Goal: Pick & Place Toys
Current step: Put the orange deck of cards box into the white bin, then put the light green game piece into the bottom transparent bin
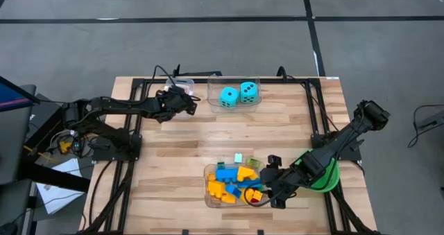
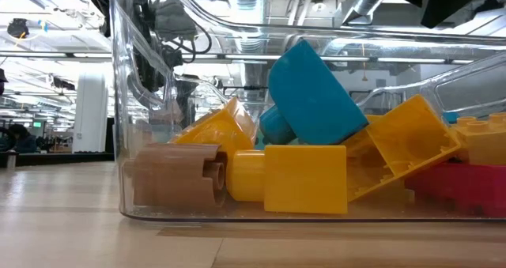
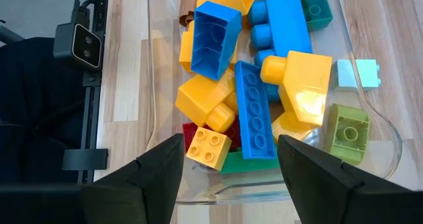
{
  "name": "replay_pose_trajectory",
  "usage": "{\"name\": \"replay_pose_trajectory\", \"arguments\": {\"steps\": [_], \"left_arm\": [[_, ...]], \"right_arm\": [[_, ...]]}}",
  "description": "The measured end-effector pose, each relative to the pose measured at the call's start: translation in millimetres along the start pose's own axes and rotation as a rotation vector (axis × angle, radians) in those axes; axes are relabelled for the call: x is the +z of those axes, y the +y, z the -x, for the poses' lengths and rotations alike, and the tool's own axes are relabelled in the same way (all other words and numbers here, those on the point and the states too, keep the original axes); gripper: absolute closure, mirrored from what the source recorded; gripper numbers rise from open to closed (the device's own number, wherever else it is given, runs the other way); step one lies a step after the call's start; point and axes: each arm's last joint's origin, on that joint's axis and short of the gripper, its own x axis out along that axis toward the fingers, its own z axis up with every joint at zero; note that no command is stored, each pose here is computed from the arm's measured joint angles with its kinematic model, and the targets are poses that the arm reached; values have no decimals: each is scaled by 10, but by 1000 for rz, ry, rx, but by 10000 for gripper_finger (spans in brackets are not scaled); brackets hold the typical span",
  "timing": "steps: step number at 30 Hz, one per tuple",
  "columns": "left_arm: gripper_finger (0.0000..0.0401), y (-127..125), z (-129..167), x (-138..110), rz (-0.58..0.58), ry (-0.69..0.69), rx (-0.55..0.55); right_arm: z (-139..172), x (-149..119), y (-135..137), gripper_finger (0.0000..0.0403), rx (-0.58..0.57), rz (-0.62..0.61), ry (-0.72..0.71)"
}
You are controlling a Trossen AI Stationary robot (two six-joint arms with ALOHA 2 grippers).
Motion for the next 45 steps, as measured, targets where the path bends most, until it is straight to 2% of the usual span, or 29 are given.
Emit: {"name": "replay_pose_trajectory", "arguments": {"steps": [19,22,26,31,35,41,45], "left_arm": [[42,-5,29,5,2,-5,-13],[41,-3,144,46,27,-39,-58],[43,24,429,131,78,-118,-164],[50,187,786,241,118,-221,-267],[58,272,937,265,166,-279,-314],[66,311,905,368,150,-389,-258],[68,331,818,424,128,-406,-207]], "right_arm": [[-13,30,-51,168,-19,27,-3],[54,84,-143,168,-116,45,-29],[262,159,-264,168,-321,51,-144],[550,177,-426,168,-577,57,-329],[766,183,-670,168,-743,31,-383],[1110,211,-1240,168,-872,-148,-375],[1252,234,-1607,168,-869,-289,-336]]}}
